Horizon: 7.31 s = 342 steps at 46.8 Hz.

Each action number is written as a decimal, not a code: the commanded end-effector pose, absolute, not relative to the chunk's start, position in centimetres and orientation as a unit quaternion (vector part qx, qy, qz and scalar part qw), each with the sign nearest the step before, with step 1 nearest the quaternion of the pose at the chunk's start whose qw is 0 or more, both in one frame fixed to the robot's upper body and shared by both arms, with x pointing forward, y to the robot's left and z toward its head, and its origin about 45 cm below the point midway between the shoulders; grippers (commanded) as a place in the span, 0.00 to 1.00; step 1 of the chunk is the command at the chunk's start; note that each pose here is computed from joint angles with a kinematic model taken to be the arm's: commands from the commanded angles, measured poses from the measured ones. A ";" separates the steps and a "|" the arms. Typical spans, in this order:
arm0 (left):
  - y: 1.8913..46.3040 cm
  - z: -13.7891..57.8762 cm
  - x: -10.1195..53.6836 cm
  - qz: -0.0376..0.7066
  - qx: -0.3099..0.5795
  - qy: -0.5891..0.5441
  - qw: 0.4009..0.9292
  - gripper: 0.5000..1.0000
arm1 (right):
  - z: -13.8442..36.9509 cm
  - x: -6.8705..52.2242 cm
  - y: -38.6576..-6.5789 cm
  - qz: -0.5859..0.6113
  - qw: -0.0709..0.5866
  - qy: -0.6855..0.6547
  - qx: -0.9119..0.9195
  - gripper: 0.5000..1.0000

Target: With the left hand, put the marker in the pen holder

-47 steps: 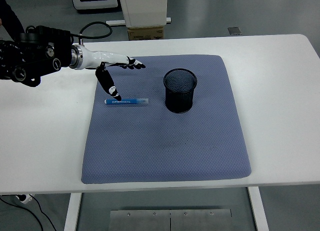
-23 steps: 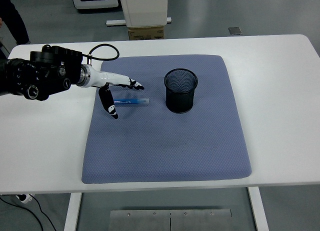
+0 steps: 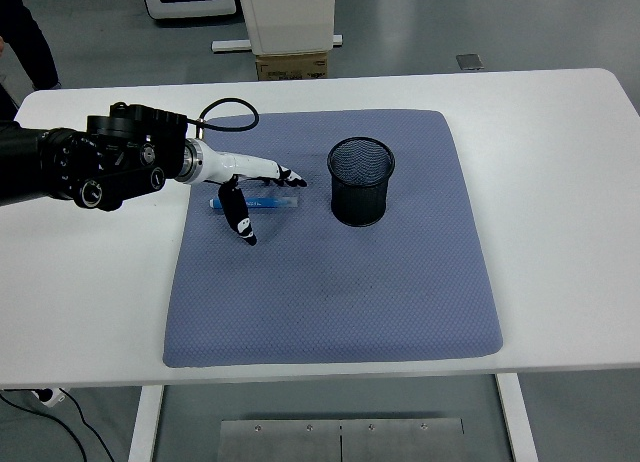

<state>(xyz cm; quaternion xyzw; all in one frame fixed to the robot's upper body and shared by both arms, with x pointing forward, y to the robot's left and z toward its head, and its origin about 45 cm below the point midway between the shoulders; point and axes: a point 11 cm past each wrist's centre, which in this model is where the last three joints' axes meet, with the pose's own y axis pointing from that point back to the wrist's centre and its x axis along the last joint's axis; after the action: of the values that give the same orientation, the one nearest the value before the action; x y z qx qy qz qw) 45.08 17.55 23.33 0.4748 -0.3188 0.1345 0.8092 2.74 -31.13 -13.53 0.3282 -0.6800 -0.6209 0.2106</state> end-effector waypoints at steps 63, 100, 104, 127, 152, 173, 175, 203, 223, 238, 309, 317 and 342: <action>18.2 23.2 45.1 0.110 0.495 -0.341 0.791 0.55 | -13.5 2.7 -31.1 -0.621 0.211 -0.680 0.328 1.00; 18.5 22.6 45.0 0.084 0.510 -0.368 0.773 0.21 | -13.5 2.7 -31.1 -0.621 0.211 -0.680 0.328 1.00; 18.5 22.6 45.0 0.084 0.510 -0.367 0.773 0.21 | -13.5 2.7 -31.1 -0.621 0.211 -0.680 0.328 1.00; 18.5 22.7 45.0 0.084 0.511 -0.368 0.772 0.12 | -13.5 2.7 -31.1 -0.621 0.211 -0.680 0.328 1.00; 18.7 23.3 45.6 0.097 0.509 -0.373 0.769 0.02 | -13.5 2.8 -31.1 -0.621 0.210 -0.680 0.329 1.00; 18.6 23.3 45.6 0.094 0.507 -0.373 0.771 0.13 | -13.5 2.7 -31.1 -0.621 0.211 -0.680 0.328 1.00; 18.6 23.3 45.6 0.094 0.507 -0.373 0.771 0.13 | -13.5 2.7 -31.1 -0.621 0.211 -0.680 0.328 1.00; 18.5 23.3 45.6 0.094 0.506 -0.373 0.772 0.04 | -13.5 2.8 -31.1 -0.621 0.210 -0.680 0.329 1.00; 18.2 24.3 46.1 0.106 0.497 -0.375 0.776 0.02 | -13.5 2.7 -31.1 -0.621 0.211 -0.680 0.328 1.00; 17.9 25.6 46.7 0.123 0.483 -0.378 0.780 0.02 | -13.5 2.7 -31.1 -0.621 0.211 -0.680 0.328 1.00; 8.4 33.8 47.7 0.235 0.281 -0.310 0.877 0.00 | -13.5 2.7 -31.1 -0.621 0.211 -0.680 0.328 1.00; 7.6 33.5 47.4 0.234 0.272 -0.297 0.885 0.00 | -13.5 2.7 -31.1 -0.621 0.211 -0.680 0.328 1.00; 5.6 31.1 46.2 0.250 0.226 -0.205 0.919 0.00 | -13.5 2.7 -31.1 -0.621 0.211 -0.680 0.328 1.00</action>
<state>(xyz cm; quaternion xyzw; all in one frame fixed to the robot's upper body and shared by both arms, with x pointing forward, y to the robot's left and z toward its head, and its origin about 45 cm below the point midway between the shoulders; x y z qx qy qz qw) 46.36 5.86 31.45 0.2295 -0.2140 0.2505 0.9159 2.73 -31.12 -13.54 0.3283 -0.6797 -0.6211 0.2106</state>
